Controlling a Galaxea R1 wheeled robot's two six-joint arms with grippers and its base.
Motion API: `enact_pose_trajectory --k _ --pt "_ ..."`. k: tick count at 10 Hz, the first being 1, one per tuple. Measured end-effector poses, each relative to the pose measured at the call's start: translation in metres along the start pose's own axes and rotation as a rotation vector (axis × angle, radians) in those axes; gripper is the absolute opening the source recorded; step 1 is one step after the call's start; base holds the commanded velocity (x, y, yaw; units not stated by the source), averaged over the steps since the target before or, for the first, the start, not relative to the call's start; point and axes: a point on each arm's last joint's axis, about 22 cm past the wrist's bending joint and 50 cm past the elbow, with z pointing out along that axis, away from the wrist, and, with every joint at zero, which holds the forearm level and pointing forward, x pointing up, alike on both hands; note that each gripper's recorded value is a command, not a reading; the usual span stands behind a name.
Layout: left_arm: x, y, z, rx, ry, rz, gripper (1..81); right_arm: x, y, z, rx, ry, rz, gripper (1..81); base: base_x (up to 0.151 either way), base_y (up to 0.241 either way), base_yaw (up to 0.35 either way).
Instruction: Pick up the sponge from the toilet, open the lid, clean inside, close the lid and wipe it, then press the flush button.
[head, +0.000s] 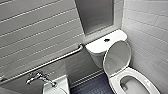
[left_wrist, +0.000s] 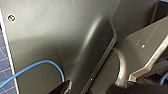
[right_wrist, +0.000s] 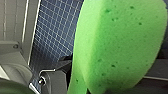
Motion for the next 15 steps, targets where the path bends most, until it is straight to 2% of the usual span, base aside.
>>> enact_pose_trajectory --k 2,4,5,7,13,15 --pt "0.014 0.005 -0.009 -0.04 -0.003 0.042 81.1 -0.037 0.013 0.007 -0.014 -0.021 -0.036 1.0 0.0 0.0 0.0" --pt "0.044 0.011 -0.013 -0.07 -0.011 0.121 81.1 -0.073 0.026 -0.001 -0.03 -0.015 -0.006 1.0 0.0 0.0 0.0" --pt "0.064 0.021 -0.014 -0.096 -0.001 0.165 81.1 -0.083 0.029 -0.006 -0.033 -0.002 0.003 1.0 0.0 0.0 0.0" --pt "0.095 0.042 -0.021 -0.149 0.022 0.239 81.1 -0.077 0.029 -0.014 -0.034 0.06 -0.002 1.0 0.0 0.0 0.0" --pt "0.162 0.056 -0.068 -0.2 0.06 0.33 81.1 -0.092 0.024 0.01 -0.021 0.043 -0.018 1.0 0.0 0.0 0.0" --pt "0.184 0.047 -0.094 -0.185 0.081 0.339 81.1 -0.099 0.029 0.01 -0.035 0.031 -0.022 1.0 0.0 0.0 0.0"
